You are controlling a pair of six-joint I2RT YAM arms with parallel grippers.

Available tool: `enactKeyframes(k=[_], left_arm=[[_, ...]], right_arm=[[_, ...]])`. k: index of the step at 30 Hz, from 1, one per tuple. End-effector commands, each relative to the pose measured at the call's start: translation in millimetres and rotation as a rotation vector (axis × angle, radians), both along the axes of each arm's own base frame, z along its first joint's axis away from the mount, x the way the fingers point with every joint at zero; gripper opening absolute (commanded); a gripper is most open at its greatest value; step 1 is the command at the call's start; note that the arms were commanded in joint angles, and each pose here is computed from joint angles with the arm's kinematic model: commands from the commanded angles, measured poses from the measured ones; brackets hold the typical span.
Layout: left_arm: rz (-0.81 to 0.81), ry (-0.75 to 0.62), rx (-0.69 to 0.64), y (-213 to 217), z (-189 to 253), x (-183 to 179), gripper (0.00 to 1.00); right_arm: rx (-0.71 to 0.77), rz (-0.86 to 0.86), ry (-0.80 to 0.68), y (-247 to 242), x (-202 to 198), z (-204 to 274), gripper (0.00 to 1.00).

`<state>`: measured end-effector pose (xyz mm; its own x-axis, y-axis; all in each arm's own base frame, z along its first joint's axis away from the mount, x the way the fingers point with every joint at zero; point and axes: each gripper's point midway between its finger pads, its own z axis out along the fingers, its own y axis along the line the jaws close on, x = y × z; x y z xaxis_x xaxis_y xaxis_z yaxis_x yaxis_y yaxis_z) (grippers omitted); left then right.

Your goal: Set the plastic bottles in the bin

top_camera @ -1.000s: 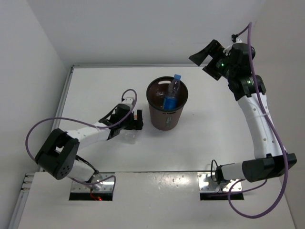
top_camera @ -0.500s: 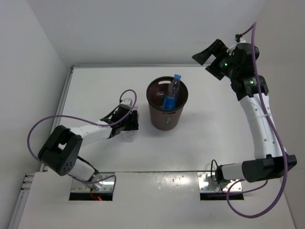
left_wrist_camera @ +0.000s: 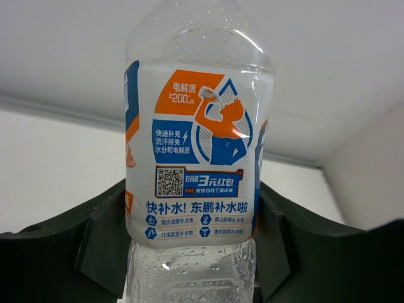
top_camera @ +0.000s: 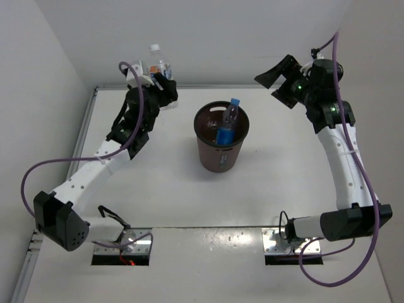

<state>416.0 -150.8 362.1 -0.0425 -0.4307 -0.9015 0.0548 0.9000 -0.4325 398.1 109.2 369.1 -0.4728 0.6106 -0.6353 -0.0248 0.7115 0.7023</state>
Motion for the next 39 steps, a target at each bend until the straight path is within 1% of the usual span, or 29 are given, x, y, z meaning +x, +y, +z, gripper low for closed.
enactKeyframes(k=[1, 3, 4, 7, 8, 12, 17, 18, 20, 21, 25, 26, 29, 33, 34, 35, 38, 39], left_arm=[[-0.153, -0.140, -0.065, -47, 45, -18, 0.56], [-0.228, -0.152, -0.063, -76, 46, -26, 0.58], [-0.285, -0.143, -0.048, -102, 42, -34, 0.59], [-0.362, -0.125, -0.003, -139, 29, -48, 0.61], [-0.376, -0.105, 0.009, -148, 18, -47, 0.63], [-0.401, -0.079, 0.024, -165, 4, -51, 0.66], [-0.440, -0.078, 0.025, -181, 1, -57, 0.74], [-0.450, -0.081, 0.033, -185, 1, -61, 0.80], [-0.449, -0.083, 0.042, -188, 1, -61, 0.98], [-0.433, -0.083, 0.055, -185, 2, -60, 1.00], [-0.370, -0.085, 0.074, -175, 11, -54, 1.00], [-0.353, -0.072, 0.083, -172, 8, -53, 1.00], [-0.292, -0.095, 0.105, -154, 18, -50, 1.00], [-0.147, -0.110, 0.107, -112, 31, -34, 1.00], [-0.071, -0.104, 0.107, -91, 33, -28, 1.00], [-0.044, -0.109, 0.108, -84, 38, -29, 1.00], [0.142, -0.045, 0.116, -34, 23, -16, 1.00], [0.217, 0.001, 0.132, -9, 12, -9, 1.00]], right_arm=[[0.025, 0.011, -0.036, 1, -5, 12, 1.00], [0.025, 0.002, -0.036, -2, -4, 12, 1.00], [0.026, 0.002, -0.045, -2, -3, 14, 1.00], [0.028, 0.012, -0.036, -1, -4, 10, 1.00], [0.028, 0.012, -0.036, -1, -4, 10, 1.00], [0.031, 0.021, -0.036, 1, -4, 11, 1.00], [0.028, 0.003, -0.035, -5, -8, 11, 1.00], [0.027, 0.003, -0.025, -5, -8, 7, 1.00], [0.027, 0.003, -0.025, -5, -8, 7, 1.00], [0.027, 0.003, -0.025, -5, -8, 7, 1.00], [0.027, 0.003, -0.025, -5, -8, 7, 1.00], [0.027, 0.003, -0.025, -5, -8, 7, 1.00], [0.019, -0.028, -0.015, -12, -7, 4, 1.00], [0.019, -0.028, -0.006, -12, -7, 0, 1.00], [0.019, -0.028, -0.006, -12, -7, 0, 1.00], [0.019, -0.028, -0.006, -12, -7, 0, 1.00], [0.023, -0.041, 0.007, -13, -7, -2, 1.00], [0.023, -0.041, 0.007, -13, -7, -2, 1.00]])
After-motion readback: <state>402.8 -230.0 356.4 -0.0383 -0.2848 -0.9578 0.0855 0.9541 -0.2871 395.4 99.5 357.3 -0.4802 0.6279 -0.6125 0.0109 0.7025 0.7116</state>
